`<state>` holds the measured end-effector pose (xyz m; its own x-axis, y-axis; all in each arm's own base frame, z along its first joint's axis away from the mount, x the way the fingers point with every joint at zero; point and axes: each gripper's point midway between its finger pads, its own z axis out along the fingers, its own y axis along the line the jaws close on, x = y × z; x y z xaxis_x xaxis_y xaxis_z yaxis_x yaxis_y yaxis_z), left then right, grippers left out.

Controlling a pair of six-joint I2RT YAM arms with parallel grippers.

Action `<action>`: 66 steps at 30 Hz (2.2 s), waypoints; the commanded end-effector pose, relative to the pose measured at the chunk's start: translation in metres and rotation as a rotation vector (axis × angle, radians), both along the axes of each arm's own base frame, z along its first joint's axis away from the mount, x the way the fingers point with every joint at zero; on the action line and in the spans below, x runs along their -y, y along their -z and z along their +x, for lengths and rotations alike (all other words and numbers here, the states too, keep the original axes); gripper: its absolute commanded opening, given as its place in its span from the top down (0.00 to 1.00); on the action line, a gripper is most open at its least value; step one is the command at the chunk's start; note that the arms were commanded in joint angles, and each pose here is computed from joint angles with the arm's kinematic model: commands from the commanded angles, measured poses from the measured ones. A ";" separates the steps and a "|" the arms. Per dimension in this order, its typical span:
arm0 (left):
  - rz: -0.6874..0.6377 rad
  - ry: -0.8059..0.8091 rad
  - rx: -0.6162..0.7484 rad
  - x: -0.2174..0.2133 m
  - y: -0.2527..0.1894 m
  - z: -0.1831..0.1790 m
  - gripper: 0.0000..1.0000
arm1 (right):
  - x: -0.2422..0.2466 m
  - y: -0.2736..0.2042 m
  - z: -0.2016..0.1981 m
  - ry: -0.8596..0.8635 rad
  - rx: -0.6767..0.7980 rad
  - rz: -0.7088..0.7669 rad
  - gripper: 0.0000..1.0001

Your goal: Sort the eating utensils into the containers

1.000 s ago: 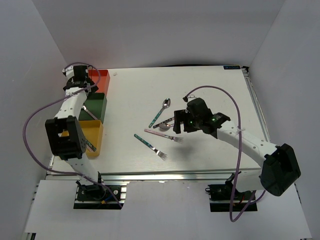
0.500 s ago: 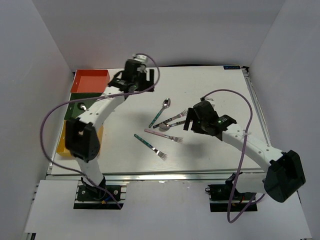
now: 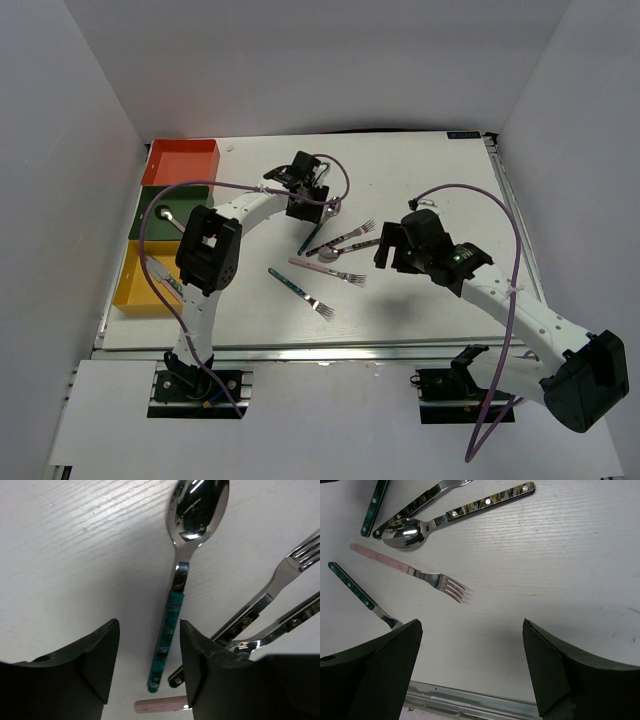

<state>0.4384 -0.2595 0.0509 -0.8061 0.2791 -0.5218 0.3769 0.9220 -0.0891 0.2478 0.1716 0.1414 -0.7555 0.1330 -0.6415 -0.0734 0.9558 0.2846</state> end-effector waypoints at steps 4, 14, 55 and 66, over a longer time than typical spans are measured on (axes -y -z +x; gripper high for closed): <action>0.043 0.029 0.015 0.015 0.007 -0.010 0.46 | -0.001 0.000 -0.001 -0.026 0.017 0.007 0.14; 0.120 -0.021 -0.008 0.002 0.039 -0.024 0.69 | -0.003 0.000 -0.002 -0.037 0.015 0.017 0.14; 0.052 -1.139 0.151 -0.359 -0.068 0.002 1.00 | -0.023 0.007 0.002 -0.127 0.010 0.051 0.14; 0.042 -1.175 0.144 -0.361 -0.069 0.015 0.96 | -0.024 0.017 0.006 -0.141 0.003 0.023 0.14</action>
<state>0.4482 0.0995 0.1083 -0.5424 -0.5699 -0.6172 -0.6888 0.7224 -0.0617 0.2478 0.1925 0.1236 -0.7834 0.0516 -0.6194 -0.1826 0.9335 0.3087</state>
